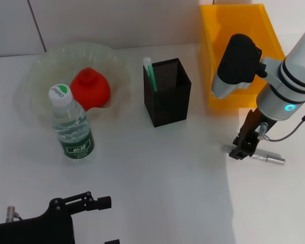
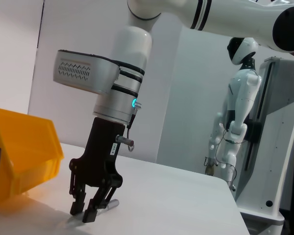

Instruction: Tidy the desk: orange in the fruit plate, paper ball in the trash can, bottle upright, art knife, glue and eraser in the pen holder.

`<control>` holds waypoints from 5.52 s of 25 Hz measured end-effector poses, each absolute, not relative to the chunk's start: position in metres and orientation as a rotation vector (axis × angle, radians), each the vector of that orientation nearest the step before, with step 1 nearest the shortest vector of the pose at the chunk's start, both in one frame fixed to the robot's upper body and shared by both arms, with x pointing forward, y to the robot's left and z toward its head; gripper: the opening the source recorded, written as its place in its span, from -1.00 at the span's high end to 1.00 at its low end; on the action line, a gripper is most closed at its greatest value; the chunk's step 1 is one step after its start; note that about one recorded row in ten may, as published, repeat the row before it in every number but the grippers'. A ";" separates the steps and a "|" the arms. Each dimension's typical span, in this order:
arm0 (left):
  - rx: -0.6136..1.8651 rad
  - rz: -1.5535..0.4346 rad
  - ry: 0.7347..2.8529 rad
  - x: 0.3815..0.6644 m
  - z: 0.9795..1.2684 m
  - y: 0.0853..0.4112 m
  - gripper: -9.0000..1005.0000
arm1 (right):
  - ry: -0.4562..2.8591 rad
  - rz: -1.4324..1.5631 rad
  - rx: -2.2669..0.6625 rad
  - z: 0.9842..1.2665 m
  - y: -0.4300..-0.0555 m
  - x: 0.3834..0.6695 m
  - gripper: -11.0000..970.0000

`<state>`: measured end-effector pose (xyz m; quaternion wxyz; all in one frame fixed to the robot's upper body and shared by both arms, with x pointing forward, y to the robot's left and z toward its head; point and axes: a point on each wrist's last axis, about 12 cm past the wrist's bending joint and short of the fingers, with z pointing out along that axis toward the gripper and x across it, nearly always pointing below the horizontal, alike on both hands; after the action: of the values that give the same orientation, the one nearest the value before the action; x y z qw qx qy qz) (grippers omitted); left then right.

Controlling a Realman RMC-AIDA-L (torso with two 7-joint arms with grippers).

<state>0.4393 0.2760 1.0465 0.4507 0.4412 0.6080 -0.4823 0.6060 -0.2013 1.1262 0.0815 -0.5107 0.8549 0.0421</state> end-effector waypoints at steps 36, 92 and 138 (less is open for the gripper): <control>1.093 -1.198 1.493 0.437 1.047 0.277 -0.56 | 2.496 0.306 -1.431 1.160 -0.196 0.610 0.71; 1.083 -1.176 1.498 0.439 1.047 0.278 -0.56 | 1.377 0.607 -0.863 1.112 -0.230 0.588 0.72; 1.012 -1.196 1.519 0.443 1.050 0.279 -0.56 | 1.412 0.555 -0.880 1.085 -0.207 0.595 0.49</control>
<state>0.4426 0.2793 1.0496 0.4617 0.4114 0.6174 -0.4862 0.5950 -0.2071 1.0852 0.6396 -0.3859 0.6187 0.2434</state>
